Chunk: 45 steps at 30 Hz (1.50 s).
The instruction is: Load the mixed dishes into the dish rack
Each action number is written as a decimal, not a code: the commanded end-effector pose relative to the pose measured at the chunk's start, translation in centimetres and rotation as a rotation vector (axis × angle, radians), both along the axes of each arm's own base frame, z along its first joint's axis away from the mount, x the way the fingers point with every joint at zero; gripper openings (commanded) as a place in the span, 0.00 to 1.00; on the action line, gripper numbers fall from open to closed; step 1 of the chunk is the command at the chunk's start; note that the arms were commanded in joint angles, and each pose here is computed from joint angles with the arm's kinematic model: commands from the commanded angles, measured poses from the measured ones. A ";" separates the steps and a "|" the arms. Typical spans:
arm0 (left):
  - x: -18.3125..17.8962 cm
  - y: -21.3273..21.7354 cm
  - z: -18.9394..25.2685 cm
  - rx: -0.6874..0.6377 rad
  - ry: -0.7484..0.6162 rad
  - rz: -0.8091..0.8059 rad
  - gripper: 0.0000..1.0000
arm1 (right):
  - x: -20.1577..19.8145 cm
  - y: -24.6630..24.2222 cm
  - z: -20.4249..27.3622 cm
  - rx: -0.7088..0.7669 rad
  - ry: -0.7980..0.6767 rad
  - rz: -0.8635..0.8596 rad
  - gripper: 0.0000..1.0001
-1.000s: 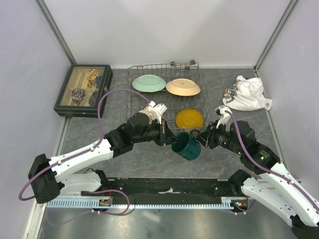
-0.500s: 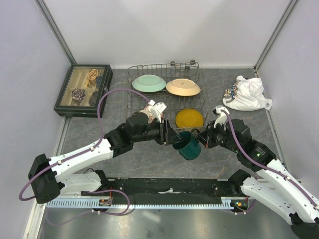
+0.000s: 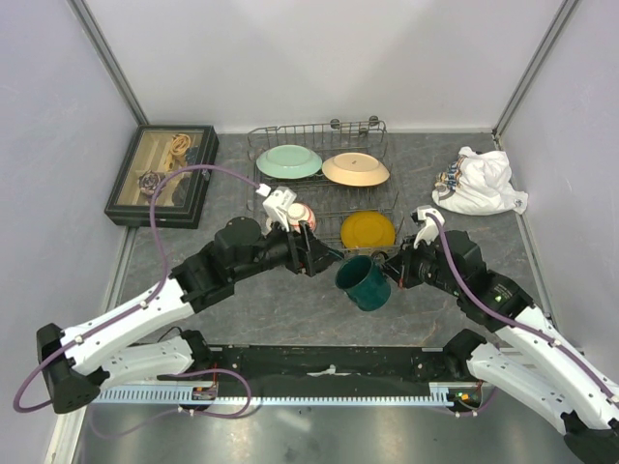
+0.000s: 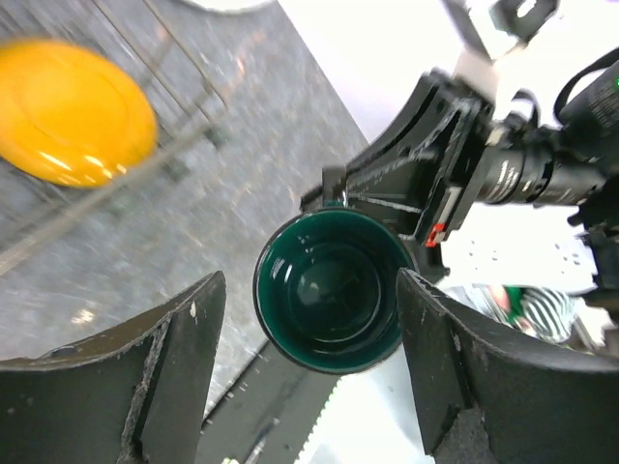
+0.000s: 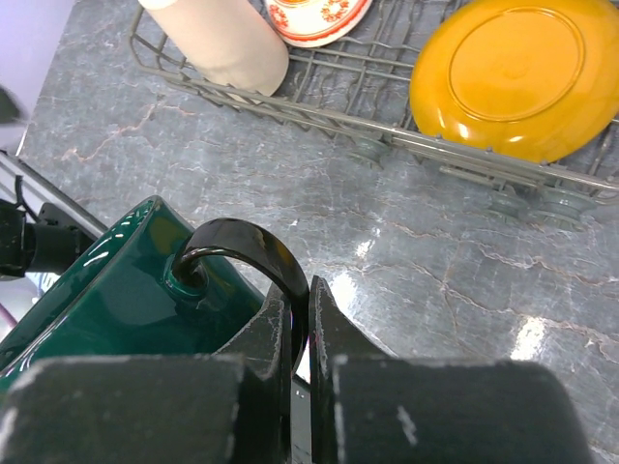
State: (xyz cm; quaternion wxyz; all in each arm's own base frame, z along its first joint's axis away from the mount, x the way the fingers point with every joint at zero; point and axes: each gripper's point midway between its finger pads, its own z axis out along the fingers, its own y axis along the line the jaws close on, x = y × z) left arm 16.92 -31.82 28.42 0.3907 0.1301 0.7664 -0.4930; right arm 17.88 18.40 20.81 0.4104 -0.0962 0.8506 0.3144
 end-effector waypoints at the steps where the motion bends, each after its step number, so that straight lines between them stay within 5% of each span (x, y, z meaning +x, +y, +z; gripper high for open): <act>1: 1.0 2.1 1.4 0.059 -0.127 0.072 0.78 | 1.2 0.6 3.5 0.074 -0.068 -0.036 0.00; 9: 0.3 2.0 0.7 0.152 -0.287 -0.052 0.77 | 1.5 1.8 4.4 0.045 0.010 0.002 0.00; 18: -1.3 -0.6 0.8 0.114 -0.315 -0.220 0.75 | 1.8 2.2 4.8 0.019 0.018 0.023 0.00; 45: -2.2 -0.7 2.6 0.093 -0.331 -0.272 0.71 | 2.2 2.5 1.9 -0.031 0.058 0.037 0.00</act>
